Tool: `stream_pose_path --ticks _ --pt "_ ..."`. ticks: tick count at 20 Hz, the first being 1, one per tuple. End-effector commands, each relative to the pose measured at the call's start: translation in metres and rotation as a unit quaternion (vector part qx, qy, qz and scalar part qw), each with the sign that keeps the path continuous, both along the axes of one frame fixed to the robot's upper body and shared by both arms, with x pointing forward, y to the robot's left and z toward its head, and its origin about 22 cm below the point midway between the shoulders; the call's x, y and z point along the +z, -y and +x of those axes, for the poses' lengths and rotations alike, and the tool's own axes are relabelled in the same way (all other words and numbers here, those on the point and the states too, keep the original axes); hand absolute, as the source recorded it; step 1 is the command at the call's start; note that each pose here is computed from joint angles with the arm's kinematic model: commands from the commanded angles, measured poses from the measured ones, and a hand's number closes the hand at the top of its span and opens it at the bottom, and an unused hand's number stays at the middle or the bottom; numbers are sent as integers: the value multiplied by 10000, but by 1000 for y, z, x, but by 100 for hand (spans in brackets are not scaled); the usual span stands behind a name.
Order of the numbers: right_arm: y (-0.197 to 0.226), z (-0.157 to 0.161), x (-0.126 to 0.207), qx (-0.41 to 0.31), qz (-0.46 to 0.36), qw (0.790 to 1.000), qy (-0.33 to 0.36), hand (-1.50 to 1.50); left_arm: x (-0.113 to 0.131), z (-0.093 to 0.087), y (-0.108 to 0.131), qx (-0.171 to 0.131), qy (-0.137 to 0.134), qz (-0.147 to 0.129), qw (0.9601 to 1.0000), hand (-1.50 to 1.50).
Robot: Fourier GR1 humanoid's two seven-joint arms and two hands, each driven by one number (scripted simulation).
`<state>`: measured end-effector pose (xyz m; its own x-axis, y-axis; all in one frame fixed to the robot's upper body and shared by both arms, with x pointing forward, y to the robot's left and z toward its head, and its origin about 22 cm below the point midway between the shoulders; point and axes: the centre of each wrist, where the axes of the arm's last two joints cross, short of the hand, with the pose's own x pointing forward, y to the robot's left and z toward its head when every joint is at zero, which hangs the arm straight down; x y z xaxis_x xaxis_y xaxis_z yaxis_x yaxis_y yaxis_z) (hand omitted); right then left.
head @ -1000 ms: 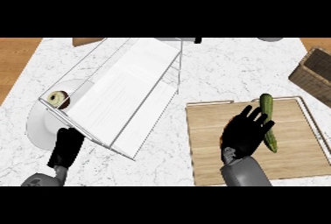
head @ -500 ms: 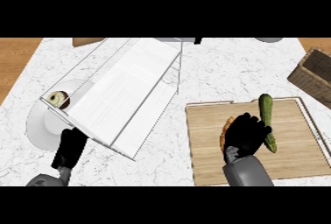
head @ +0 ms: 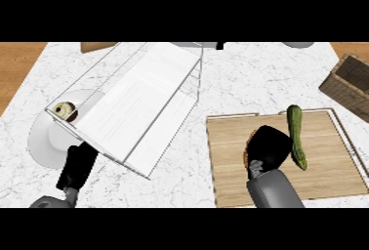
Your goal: Pick the croissant from the tray and place it in the tiered shelf
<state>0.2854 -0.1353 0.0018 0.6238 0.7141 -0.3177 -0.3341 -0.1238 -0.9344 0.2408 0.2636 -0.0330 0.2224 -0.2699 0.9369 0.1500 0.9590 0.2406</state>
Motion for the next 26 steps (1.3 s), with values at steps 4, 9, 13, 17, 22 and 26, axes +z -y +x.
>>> stream_pose_path --ticks 4,9,13,17,22,26 --pt "-17 0 -11 -584 -950 9929 408 150 -2 3 -5 4 22 12 10000 0" --pt "-37 -10 18 3689 1319 9197 -258 150 0 3 2 -177 37 19 9998 0" --pt "-24 -7 50 5190 2150 8272 -102 150 2 9 3 -57 109 31 9999 0" --pt "27 6 98 5944 2479 7646 257 150 -5 1 2 121 -29 19 9999 0" --pt "77 29 170 6141 2760 7266 1365 150 -4 0 2 77 9 -15 10000 0" --pt "94 36 193 5910 3772 6834 2033 150 6 -1 1 36 -78 0 10000 0"
